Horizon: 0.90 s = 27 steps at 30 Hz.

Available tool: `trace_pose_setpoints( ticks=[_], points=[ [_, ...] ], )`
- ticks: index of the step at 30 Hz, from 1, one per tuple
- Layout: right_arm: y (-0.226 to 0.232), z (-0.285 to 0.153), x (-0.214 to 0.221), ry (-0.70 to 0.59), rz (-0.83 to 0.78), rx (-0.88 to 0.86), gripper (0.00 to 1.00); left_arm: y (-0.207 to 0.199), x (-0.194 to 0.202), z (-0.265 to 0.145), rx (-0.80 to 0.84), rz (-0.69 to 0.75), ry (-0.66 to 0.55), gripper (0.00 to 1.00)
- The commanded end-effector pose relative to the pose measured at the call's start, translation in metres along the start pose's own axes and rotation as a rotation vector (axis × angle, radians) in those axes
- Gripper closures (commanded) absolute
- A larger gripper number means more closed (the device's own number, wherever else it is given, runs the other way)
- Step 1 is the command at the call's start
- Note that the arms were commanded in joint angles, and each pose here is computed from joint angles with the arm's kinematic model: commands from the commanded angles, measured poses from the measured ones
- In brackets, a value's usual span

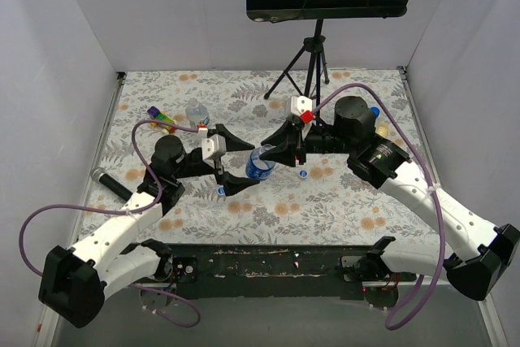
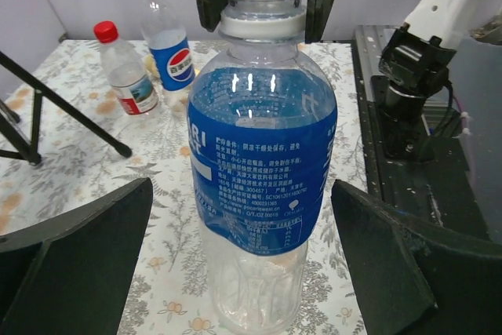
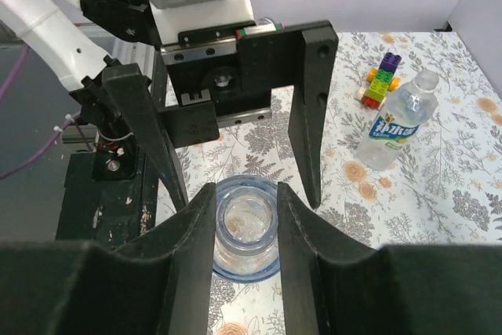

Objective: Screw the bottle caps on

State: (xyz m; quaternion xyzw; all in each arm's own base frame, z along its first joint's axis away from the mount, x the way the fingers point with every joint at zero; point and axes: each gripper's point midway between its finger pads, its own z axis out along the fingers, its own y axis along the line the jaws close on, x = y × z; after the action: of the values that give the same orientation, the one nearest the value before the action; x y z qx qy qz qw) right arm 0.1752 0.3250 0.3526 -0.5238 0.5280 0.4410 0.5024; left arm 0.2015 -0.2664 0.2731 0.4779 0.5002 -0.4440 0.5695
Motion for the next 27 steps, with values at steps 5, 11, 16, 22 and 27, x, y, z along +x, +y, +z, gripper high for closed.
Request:
trace_pose_setpoints(
  ticks=[5,11,16,22,27],
  points=[
    [0.013,-0.002,-0.027,-0.094,-0.058,-0.062,0.99,-0.017,-0.015,0.015,0.103,-0.022,-0.027,0.05],
    [0.015,-0.001,-0.027,-0.098,-0.058,-0.078,0.99,-0.018,-0.013,0.019,0.111,-0.041,-0.021,0.14],
    [0.016,-0.002,-0.028,-0.101,-0.063,-0.078,0.99,-0.017,-0.013,0.019,0.104,-0.037,-0.021,0.3],
    [0.013,-0.003,-0.025,-0.093,-0.049,-0.054,0.85,-0.013,-0.012,0.018,0.07,-0.028,-0.016,0.42],
    [0.005,-0.008,-0.028,-0.083,-0.038,0.01,0.53,0.0,-0.01,0.017,-0.009,-0.024,-0.001,0.44]
  ],
)
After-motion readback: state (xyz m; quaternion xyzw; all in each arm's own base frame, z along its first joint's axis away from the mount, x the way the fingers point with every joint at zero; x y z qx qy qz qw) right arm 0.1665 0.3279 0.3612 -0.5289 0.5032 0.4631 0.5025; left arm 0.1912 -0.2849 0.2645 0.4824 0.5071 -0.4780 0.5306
